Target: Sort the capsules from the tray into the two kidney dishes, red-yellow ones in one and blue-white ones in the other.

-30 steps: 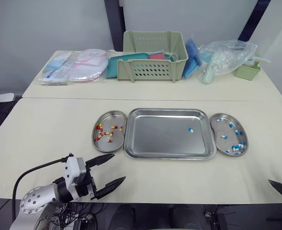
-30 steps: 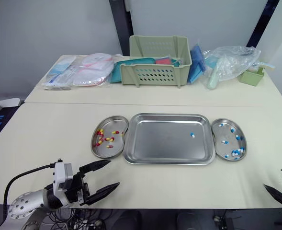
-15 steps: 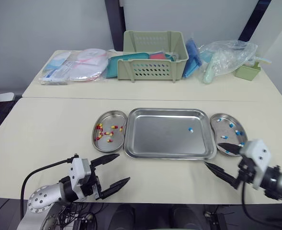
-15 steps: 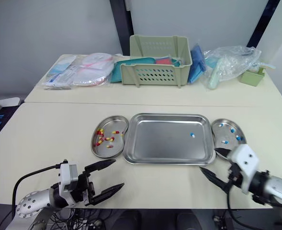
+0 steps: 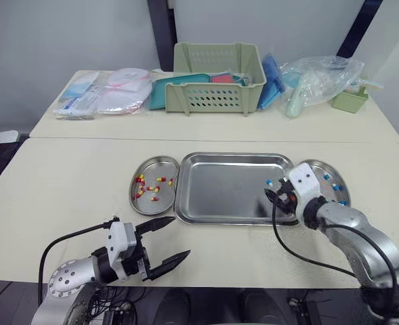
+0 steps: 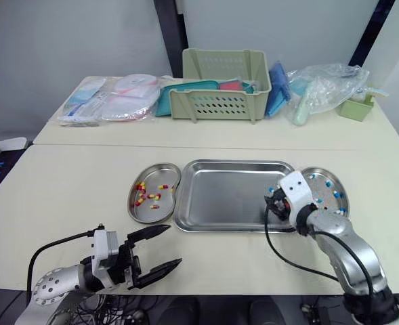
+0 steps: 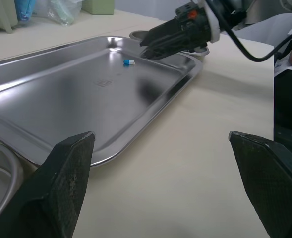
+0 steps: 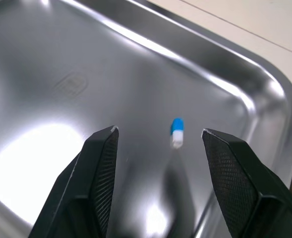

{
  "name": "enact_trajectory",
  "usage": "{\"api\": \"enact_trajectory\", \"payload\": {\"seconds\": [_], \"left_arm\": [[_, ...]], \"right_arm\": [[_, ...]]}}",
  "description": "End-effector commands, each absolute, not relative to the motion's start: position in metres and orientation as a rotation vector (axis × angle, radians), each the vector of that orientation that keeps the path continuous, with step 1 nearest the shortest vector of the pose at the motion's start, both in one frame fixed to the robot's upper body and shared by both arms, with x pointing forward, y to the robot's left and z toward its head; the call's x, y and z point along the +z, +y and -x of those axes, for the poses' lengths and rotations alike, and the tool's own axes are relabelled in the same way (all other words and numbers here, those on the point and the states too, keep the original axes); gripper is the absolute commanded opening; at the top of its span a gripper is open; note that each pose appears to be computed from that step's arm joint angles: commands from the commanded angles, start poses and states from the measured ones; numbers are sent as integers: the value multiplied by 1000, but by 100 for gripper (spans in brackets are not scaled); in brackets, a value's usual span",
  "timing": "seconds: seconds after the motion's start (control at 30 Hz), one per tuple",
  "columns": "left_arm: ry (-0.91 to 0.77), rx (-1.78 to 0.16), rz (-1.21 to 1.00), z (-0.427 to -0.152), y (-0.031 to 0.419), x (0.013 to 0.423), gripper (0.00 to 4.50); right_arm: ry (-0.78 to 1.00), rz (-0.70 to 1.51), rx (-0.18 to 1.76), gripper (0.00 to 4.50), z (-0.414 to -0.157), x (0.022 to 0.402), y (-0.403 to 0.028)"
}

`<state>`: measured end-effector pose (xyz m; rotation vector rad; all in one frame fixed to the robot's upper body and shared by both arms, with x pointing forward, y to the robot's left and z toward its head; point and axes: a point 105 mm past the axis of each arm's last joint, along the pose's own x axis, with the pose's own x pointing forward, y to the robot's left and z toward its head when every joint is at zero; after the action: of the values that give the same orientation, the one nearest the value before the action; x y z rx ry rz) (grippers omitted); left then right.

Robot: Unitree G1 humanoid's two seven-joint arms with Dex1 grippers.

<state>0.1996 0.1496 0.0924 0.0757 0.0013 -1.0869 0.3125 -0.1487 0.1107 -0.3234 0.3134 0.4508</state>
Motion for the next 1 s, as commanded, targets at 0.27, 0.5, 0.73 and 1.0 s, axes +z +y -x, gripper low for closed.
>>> {"api": "enact_trajectory", "payload": {"seconds": [0.27,0.5,0.73,1.0], "left_arm": [[-37,-1099,-101,-198,143,100,450],[-37,-1095,-101,-198,141,100,450],[-39,-1102,-99,-198,141,101,450],[-90,-1205,-102,-190,139,106,450]], "right_arm": [[389,338,407,269,-335,102,-153],[444,332,426,114,-333,90,-152],[415,367,458,1,-332,96,-146],[295,328,496,1,-319,135,-154]]}}
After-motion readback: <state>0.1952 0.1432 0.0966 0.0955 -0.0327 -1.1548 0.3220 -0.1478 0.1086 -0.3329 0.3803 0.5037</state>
